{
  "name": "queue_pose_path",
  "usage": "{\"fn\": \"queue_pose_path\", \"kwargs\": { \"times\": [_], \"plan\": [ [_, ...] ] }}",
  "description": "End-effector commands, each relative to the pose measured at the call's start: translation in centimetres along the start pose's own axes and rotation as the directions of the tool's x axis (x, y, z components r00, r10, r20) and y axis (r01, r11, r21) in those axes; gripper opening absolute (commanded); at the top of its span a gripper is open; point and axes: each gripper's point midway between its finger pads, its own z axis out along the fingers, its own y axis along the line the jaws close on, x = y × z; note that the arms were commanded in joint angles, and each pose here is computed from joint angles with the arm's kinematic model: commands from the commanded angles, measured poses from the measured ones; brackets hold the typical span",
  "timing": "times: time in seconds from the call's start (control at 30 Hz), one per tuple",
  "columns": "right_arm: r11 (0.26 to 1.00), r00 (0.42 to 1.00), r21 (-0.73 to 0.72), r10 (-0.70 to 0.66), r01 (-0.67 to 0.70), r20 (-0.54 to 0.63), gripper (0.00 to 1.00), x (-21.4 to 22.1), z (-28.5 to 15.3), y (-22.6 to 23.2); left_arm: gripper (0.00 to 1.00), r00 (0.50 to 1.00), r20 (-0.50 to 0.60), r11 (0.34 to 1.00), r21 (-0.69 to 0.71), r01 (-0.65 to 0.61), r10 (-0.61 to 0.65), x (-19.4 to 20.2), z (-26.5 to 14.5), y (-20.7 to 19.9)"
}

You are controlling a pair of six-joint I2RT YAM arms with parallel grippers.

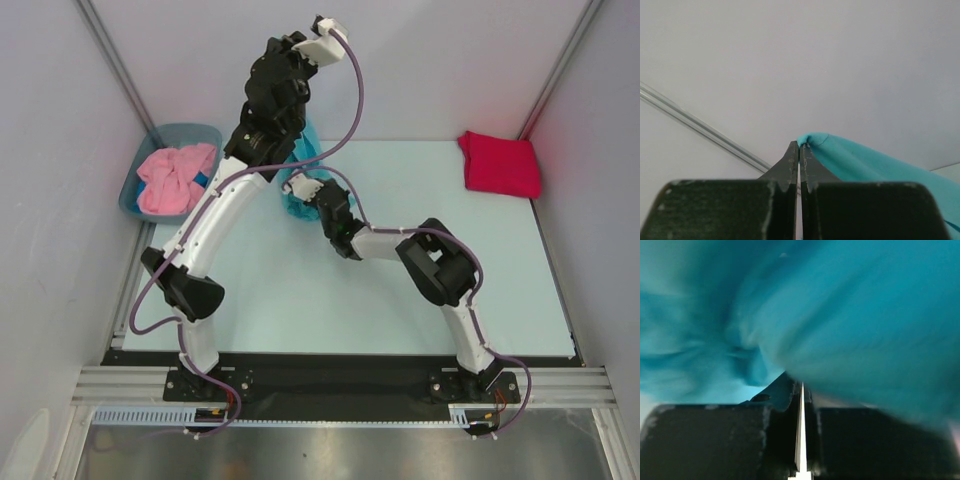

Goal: Fold and stack the t-shirts
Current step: Flatten the tshirt out

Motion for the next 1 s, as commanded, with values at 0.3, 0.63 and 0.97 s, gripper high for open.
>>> {"fn": "queue_pose_path", "kwargs": {
  "times": [0.3,0.63,0.97],
  "plan": [
    [0.983,1.000,0.182,-0.001,0.006,-0.028,0.00,0.7,-0.8,-11.4,0.00,0.991,0.082,0.988,-0.100,0.115,-0.107,-2.5,-2.0,5.6],
    [0.951,0.984,0.308,0.060,-0.007,-0.165,0.00,5.6,0.8,-19.0,0.00,0.996,0.059,0.995,-0.058,0.075,-0.072,-1.2,-2.4,4.5],
    [0.909,0.974,0.418,0.085,0.011,-0.212,0.00,8.9,1.5,-27.4,0.00,1.000,0.013,0.946,0.323,-0.029,0.026,1.9,-4.9,-3.3]
  ]
}}
